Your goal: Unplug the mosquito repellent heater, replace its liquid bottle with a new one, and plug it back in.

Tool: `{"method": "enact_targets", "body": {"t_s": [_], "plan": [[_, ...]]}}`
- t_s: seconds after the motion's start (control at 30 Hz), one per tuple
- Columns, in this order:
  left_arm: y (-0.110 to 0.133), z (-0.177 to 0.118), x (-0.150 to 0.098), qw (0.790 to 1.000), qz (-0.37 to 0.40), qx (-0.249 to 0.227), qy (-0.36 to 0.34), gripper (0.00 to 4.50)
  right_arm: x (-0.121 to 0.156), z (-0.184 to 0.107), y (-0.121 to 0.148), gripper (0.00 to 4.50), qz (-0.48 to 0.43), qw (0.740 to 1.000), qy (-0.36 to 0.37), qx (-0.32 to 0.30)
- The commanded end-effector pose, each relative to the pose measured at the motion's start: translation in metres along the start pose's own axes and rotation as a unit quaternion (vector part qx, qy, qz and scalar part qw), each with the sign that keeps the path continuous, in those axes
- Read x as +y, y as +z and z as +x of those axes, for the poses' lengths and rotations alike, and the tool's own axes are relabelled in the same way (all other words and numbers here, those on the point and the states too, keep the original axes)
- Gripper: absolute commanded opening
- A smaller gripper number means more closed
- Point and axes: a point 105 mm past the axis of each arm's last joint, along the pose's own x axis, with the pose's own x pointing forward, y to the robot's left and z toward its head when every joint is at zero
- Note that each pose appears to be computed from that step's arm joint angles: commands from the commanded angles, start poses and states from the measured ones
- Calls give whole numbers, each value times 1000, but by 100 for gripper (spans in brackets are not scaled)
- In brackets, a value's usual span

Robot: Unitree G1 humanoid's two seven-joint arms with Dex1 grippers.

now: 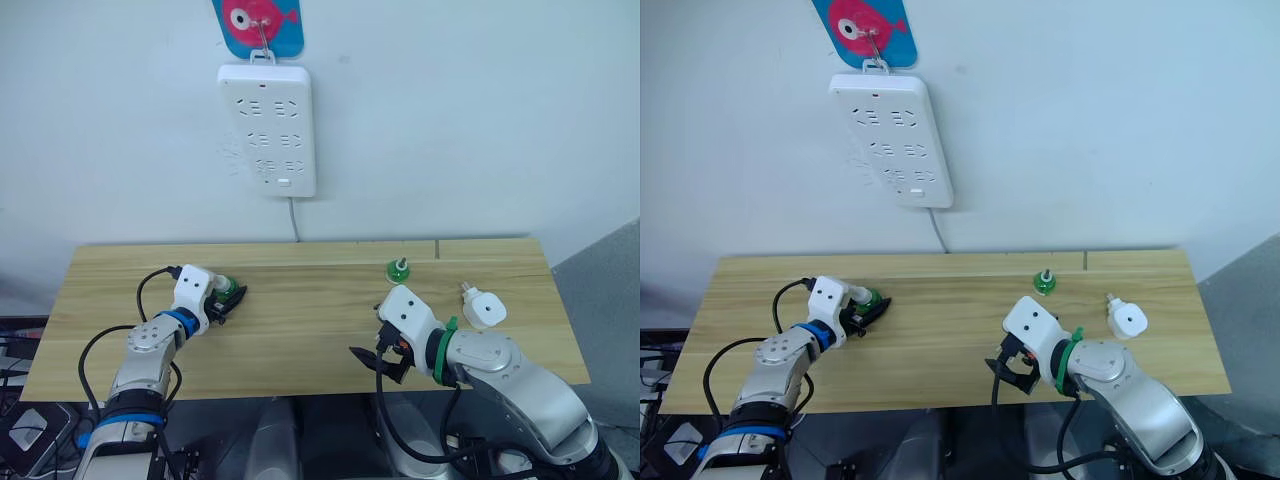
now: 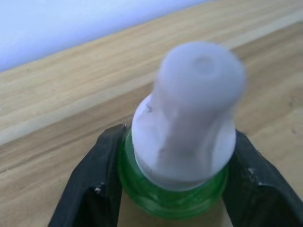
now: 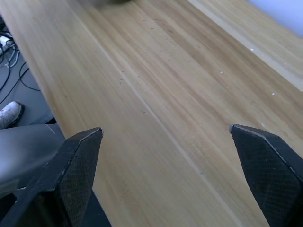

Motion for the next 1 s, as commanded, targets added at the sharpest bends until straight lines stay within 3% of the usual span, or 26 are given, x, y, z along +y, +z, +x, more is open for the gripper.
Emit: {"method": "enact_targets", "body": {"t_s": [0.03,0.1,0.2,0.3,0.4,0.57,0.73,1.0], "plan": [[-16,-12,-7,999,8,29,-20,227,3,-3,19,450,-14,999,1,-43],[-6,-13,-12,999,9,14,-37,227,3,-1,23,450,-12,998,5,-54],[26,-15,-36,993,20,-23,-117,227,1,-1,35,450,-9,997,22,-79],[67,-25,-76,966,54,-47,-250,227,3,-5,56,450,-11,990,76,-115],[88,-28,-93,947,63,-49,-311,227,1,-3,68,450,-7,986,105,-128],[123,-36,-120,899,106,-41,-424,227,2,3,100,450,5,975,163,-152],[134,-39,-128,868,149,-23,-473,227,4,11,114,450,22,969,195,-152],[139,-33,-131,861,168,-35,-478,227,5,19,117,450,24,967,207,-145]]}}
